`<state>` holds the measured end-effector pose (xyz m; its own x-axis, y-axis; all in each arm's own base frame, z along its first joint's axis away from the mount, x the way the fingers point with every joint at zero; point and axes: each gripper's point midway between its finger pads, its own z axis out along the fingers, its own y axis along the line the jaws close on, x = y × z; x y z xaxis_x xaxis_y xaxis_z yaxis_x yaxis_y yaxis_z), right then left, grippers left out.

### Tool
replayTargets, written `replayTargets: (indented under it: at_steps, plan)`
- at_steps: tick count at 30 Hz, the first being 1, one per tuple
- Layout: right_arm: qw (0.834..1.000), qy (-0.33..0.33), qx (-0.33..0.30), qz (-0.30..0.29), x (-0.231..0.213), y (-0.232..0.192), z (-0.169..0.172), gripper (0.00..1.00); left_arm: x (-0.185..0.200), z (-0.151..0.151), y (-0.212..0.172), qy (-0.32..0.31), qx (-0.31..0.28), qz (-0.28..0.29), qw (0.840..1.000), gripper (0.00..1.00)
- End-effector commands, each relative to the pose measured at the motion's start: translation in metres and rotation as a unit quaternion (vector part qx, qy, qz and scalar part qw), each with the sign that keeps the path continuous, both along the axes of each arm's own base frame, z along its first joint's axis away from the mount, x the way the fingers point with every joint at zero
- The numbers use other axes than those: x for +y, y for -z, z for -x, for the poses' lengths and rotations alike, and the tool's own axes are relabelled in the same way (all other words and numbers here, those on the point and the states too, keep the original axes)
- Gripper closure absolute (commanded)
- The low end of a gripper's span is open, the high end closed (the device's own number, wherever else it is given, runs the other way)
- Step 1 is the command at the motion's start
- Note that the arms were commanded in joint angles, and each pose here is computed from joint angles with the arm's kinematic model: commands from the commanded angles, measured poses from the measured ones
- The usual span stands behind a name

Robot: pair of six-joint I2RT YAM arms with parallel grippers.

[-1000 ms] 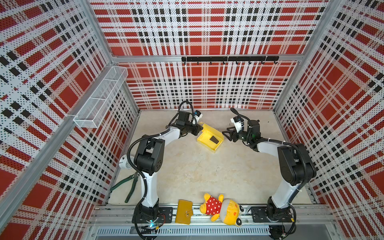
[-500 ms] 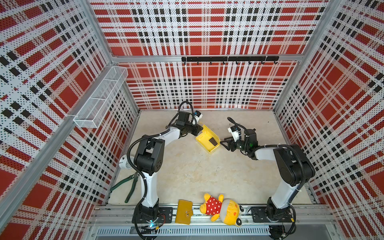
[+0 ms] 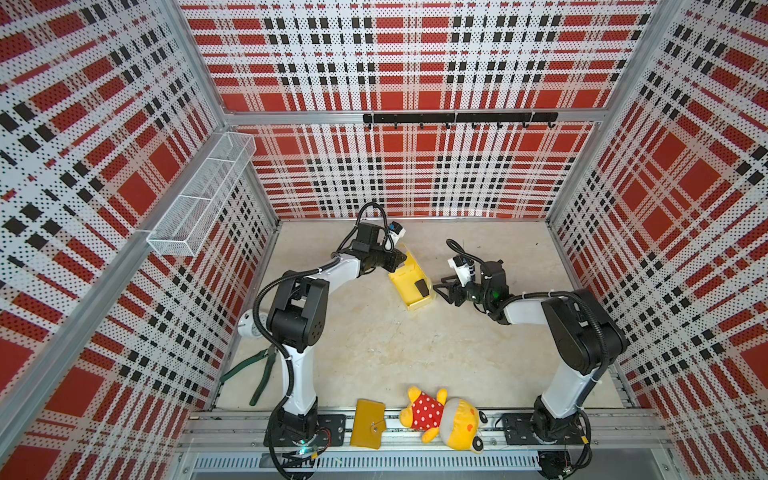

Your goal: Fold the paper box

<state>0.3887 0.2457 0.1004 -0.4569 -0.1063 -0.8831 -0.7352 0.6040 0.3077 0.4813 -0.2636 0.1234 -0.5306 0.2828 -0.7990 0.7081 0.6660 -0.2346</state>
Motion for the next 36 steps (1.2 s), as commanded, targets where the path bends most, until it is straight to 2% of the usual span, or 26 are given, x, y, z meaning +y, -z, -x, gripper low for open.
replayTargets:
  at_steps: [1,17,23,36]
  plan:
    - [0.999,0.003,-0.047,-0.019,0.008,-0.02,-0.014,0.47,-0.014,0.012,-0.031,0.017,-0.026,0.015,0.999,0.88]
    - [0.999,-0.037,-0.023,0.007,0.017,0.005,0.035,0.46,-0.007,0.004,-0.026,0.0,-0.012,0.019,1.0,0.88]
    - [0.999,-0.026,-0.045,0.004,0.024,-0.008,0.025,0.45,-0.007,0.005,-0.026,0.002,-0.013,0.018,1.0,0.88]
    - [0.997,-0.011,-0.075,0.014,0.026,-0.021,0.005,0.53,-0.007,0.014,-0.011,0.01,-0.004,0.012,1.0,0.88]
